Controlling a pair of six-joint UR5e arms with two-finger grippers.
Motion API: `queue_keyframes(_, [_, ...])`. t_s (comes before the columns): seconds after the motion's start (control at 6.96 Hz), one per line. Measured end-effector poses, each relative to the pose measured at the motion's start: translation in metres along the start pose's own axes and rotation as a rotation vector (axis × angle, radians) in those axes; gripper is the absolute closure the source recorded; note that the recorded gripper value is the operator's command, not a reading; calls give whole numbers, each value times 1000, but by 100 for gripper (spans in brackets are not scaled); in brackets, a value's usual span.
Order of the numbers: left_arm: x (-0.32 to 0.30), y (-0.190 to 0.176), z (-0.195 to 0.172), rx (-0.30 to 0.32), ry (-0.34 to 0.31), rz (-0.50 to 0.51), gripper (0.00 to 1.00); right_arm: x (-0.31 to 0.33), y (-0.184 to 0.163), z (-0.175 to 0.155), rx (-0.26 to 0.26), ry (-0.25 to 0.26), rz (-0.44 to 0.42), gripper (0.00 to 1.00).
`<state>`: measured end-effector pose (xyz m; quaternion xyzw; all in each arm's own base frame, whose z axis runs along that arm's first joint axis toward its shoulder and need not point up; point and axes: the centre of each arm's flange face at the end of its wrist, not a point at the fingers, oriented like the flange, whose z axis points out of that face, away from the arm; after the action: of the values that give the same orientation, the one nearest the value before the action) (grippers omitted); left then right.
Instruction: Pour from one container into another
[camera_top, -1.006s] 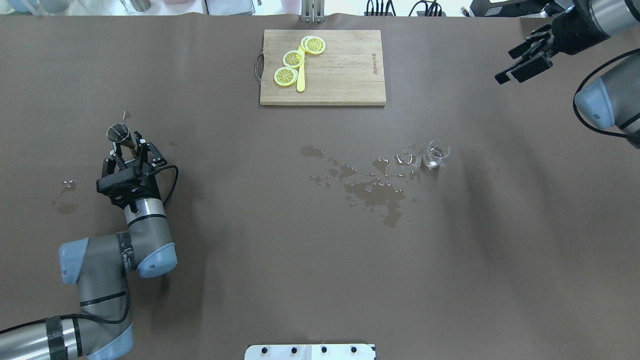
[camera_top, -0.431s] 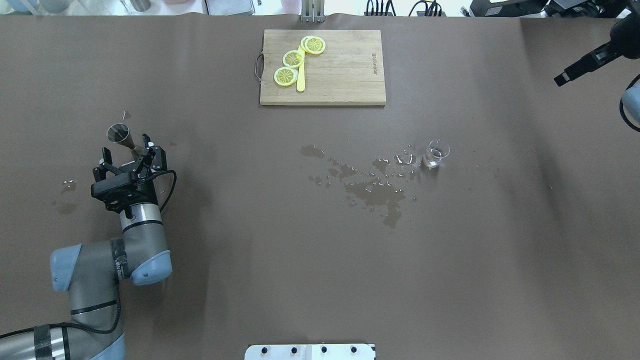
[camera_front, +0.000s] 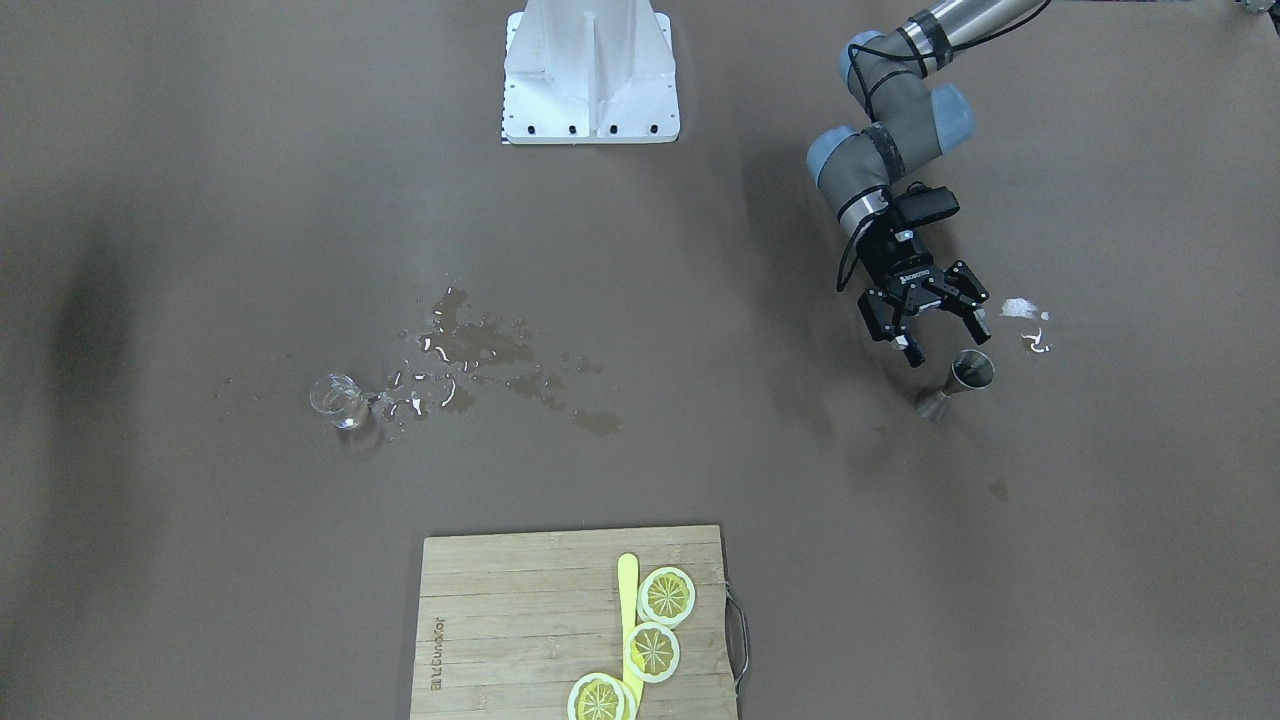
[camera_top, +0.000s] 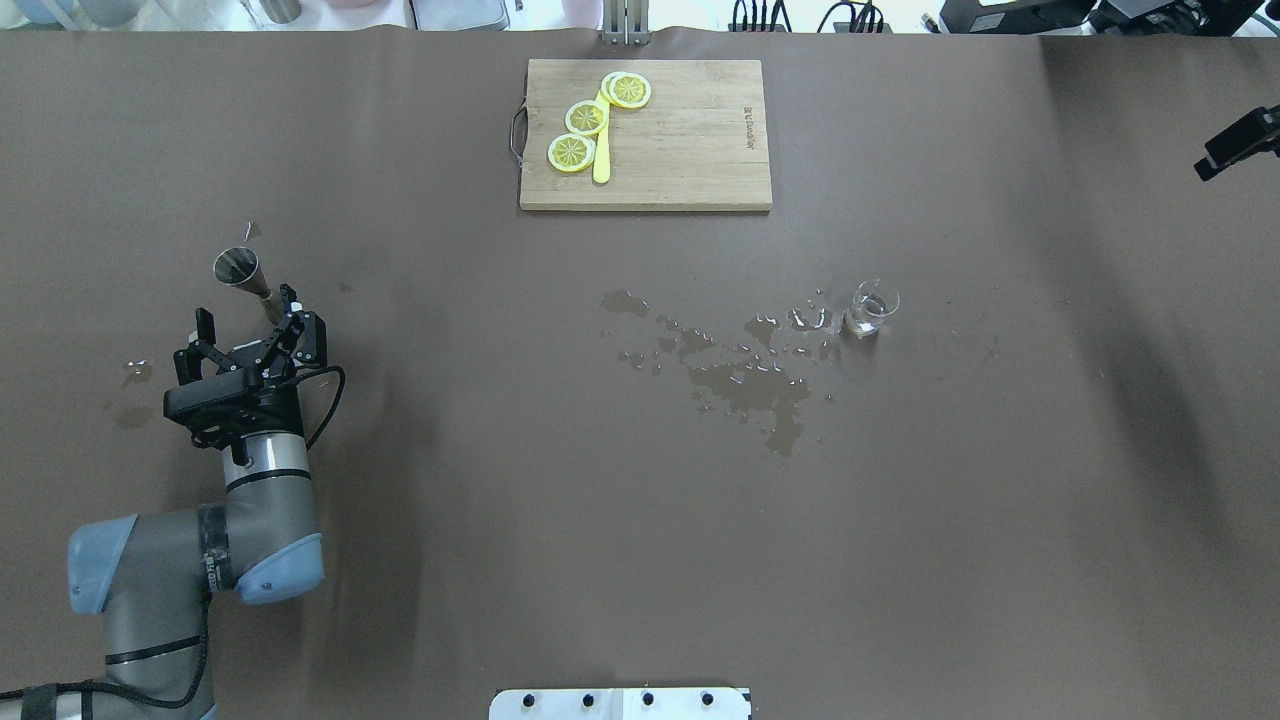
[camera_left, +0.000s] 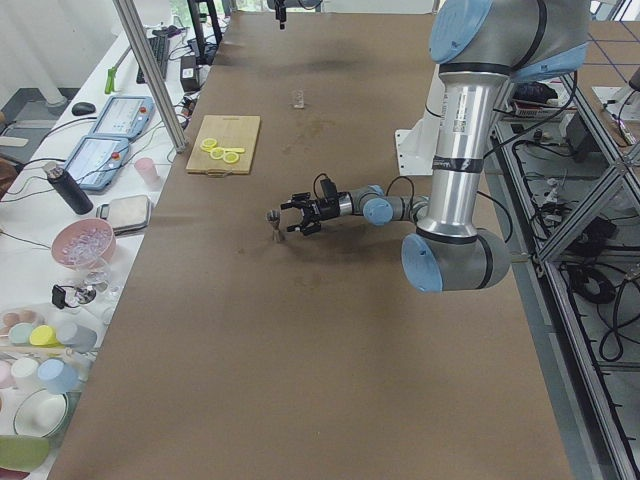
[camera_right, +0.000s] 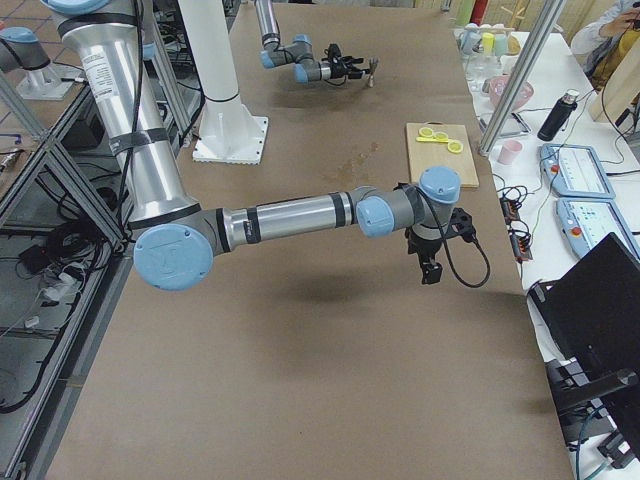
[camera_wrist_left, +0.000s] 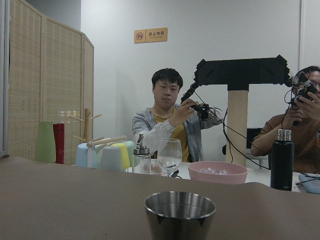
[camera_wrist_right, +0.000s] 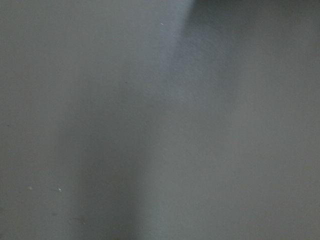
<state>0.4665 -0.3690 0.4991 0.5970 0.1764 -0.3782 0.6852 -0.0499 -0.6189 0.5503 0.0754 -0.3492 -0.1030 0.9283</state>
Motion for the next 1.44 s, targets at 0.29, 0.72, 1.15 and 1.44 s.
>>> queue_keyframes(0.29, [-14, -20, -14, 3, 25, 12, 1, 58, 47, 0, -65, 13, 148, 0])
queue_keyframes(0.72, [-40, -84, -35, -24, 56, 72, 1, 112, 121, 0, -84, 6, 275, 0])
queue_keyframes(1.15, [-7, -150, -57, -171, 74, 274, 1, 134, 172, 10, -109, 3, 337, 0])
queue_keyframes(1.44, [30, -168, -67, -292, 133, 485, 1, 138, 178, 5, -99, 4, 348, 0])
